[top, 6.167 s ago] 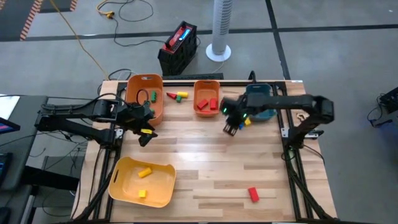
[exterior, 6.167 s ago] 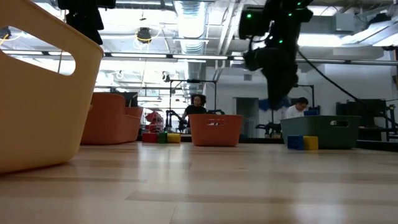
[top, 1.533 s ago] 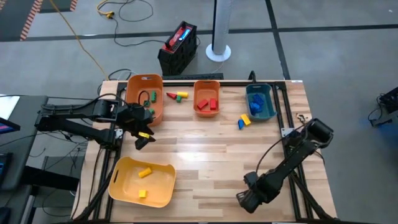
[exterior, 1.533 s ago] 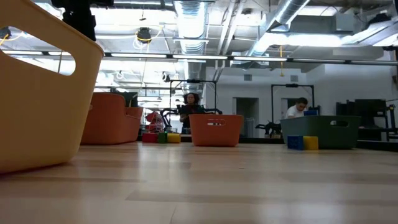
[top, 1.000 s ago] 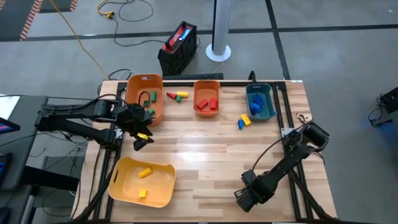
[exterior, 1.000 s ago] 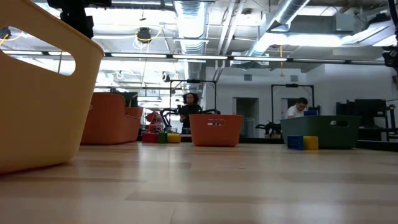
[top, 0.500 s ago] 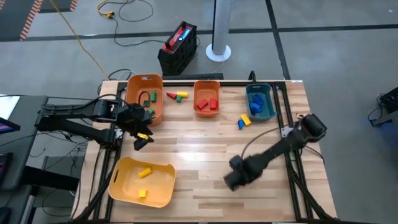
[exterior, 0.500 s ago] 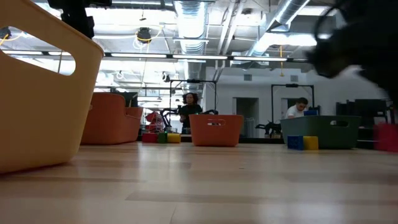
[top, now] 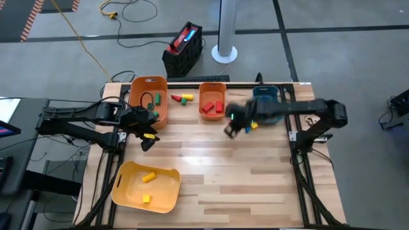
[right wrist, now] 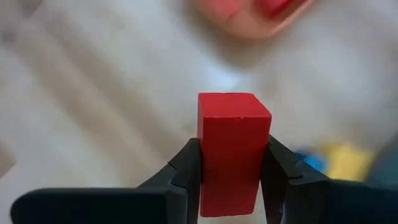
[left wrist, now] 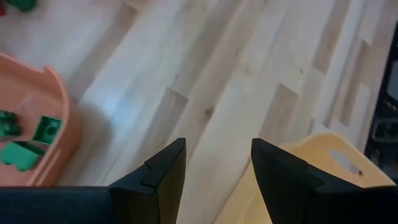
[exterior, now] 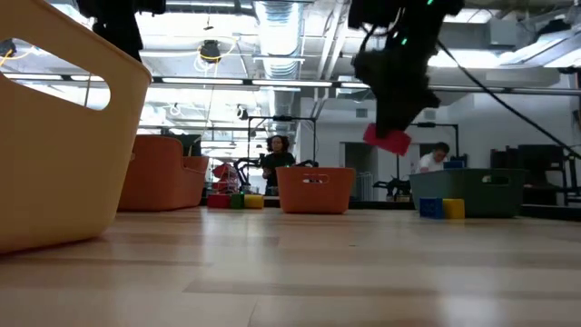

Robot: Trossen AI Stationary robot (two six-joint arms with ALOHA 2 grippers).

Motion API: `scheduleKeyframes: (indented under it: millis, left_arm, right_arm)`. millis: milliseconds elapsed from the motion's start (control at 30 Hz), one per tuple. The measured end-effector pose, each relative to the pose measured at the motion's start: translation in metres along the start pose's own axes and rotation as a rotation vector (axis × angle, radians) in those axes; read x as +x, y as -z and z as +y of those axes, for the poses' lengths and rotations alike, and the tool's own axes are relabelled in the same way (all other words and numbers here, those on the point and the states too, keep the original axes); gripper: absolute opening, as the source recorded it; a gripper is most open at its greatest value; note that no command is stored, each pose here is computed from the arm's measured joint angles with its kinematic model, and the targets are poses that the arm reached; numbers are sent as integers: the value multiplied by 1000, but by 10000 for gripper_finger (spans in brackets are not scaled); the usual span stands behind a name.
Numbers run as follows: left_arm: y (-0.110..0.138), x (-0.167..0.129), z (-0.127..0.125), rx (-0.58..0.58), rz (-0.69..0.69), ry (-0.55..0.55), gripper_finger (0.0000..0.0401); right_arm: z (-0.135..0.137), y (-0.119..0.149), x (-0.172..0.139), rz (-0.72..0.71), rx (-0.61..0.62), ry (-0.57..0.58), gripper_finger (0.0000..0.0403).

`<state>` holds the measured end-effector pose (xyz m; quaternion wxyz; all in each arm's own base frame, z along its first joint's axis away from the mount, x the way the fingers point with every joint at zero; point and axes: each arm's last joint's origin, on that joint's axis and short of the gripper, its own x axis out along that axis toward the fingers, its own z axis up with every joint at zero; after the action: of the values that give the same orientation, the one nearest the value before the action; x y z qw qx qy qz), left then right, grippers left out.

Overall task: Sort blocks
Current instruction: Put the red block into the right orange bin

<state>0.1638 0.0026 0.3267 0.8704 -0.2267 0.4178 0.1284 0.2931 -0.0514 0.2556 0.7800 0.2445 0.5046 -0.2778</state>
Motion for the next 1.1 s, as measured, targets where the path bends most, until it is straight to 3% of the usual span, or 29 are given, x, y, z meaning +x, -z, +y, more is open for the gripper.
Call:
scheduleKeyframes:
  millis: [167,333,533,867,1100]
  left_arm:
    - [-4,0,-1,-46,-52,-19,178]
    - [-6,0,3,-104,-73,-51,178]
    - [-8,0,7,-176,-85,-66,178]
    - [-8,0,8,-245,-94,-71,178]
    - [-24,-1,17,-305,-197,-46,178]
  right_arm:
    - [-39,-46,-5,-46,-51,8,116]
    - [-56,-88,1,-77,-135,31,116]
    - [-69,-128,27,-57,-210,-25,116]
    - [-66,-145,72,23,-281,-77,122]
    - [-66,-148,69,-10,-270,-80,172]
